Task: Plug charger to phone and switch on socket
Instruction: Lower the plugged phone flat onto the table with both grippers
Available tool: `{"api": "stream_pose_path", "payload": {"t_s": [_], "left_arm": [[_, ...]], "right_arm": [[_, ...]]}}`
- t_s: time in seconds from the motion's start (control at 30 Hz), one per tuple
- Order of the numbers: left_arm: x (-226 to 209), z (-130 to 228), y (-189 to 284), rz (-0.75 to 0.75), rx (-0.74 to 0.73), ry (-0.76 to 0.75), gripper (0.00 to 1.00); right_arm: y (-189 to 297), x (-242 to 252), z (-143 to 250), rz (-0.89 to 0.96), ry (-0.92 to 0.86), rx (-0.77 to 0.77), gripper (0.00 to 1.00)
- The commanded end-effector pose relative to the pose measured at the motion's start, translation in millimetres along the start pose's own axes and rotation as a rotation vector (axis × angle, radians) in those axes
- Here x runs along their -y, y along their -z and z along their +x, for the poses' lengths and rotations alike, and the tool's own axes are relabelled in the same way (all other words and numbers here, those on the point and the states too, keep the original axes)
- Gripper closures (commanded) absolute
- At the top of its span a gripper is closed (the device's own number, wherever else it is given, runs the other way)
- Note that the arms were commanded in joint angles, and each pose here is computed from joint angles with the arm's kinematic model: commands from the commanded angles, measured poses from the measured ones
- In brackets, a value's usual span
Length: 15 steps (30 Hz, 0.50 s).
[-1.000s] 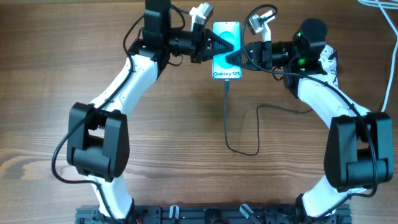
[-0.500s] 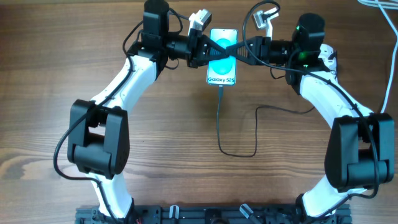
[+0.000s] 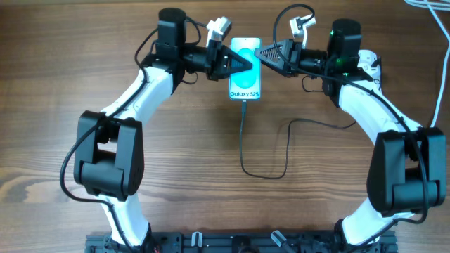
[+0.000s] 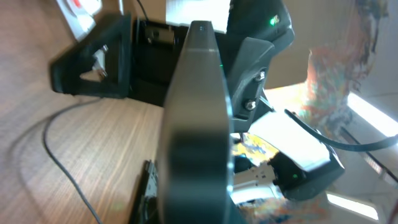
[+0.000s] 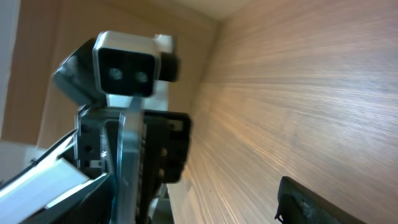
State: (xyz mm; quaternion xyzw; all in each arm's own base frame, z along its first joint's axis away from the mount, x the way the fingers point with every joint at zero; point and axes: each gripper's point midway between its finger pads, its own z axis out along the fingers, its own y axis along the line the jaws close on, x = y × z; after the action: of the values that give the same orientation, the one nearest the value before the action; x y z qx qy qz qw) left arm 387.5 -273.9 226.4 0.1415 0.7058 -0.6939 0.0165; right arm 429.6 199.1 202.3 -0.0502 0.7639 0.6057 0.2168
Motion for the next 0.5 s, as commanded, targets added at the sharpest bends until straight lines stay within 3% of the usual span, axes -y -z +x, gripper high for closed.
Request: {"api": "stream_pose_path", "payload": {"t_s": [0.0,0.1,0.27,0.47], "left_arm": [[-14,-5,16,-0.045,0.069,-0.036,0.96],[-45,-5,30,-0.156,0.14,-0.021,0.96],[-123,15,65,-0.558,0.203,0.079,0.96],[-150,19,93,-0.751,0.217,0.061,0.96]], "right_arm": [[1,23,0,0.092,-0.01,0.027,0.16],[2,30,8,0.115,-0.006,0.003,0.12],[2,36,18,0.134,-0.015,-0.028,0.1],[5,47,31,0.18,-0.06,-0.059,0.1]]}}
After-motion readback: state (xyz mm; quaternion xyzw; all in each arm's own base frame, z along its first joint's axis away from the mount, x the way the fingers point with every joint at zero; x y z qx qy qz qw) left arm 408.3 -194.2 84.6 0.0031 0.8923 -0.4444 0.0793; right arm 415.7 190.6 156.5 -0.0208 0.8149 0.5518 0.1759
